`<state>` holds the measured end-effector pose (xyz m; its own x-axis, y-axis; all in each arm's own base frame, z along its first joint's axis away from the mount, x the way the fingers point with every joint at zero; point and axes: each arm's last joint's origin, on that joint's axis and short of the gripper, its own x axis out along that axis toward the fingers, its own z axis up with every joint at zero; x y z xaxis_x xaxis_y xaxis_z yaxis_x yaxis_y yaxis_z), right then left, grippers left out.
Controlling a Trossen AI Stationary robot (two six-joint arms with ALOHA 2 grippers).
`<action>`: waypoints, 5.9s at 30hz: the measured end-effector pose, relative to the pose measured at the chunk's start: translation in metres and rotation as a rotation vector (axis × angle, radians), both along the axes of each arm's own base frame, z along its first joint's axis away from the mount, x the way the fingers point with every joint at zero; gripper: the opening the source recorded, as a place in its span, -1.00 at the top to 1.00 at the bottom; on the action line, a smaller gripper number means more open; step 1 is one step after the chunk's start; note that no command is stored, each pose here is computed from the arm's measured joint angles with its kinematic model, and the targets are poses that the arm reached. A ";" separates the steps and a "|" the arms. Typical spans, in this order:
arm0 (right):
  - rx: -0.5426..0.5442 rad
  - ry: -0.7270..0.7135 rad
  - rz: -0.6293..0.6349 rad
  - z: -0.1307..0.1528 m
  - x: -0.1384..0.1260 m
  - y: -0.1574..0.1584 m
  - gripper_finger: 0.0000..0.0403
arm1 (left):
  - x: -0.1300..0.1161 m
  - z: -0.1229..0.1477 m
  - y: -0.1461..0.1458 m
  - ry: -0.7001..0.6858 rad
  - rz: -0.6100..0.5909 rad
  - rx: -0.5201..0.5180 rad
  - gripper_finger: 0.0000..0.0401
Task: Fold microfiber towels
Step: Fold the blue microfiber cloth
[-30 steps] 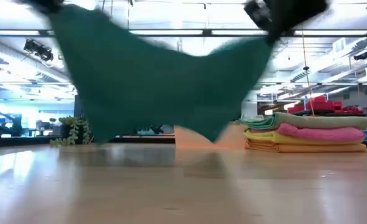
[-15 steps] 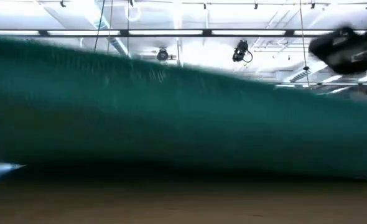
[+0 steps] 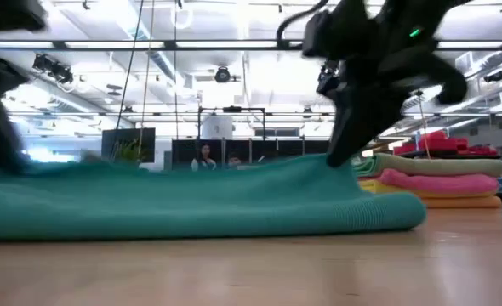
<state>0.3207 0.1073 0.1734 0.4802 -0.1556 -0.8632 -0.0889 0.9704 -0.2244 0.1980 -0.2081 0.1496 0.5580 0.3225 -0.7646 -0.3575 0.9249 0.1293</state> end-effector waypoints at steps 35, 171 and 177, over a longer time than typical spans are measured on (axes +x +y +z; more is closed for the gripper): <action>0.165 -0.169 -0.230 0.012 0.004 0.008 0.33 | -0.003 0.024 0.028 -0.051 0.015 0.233 0.22; 0.154 -0.113 0.002 -0.008 -0.051 0.064 0.77 | 0.028 0.027 0.053 0.172 -0.558 -0.016 0.65; 0.178 -0.143 -0.053 -0.015 -0.057 0.073 0.51 | 0.019 0.012 0.058 0.206 -0.550 -0.008 0.48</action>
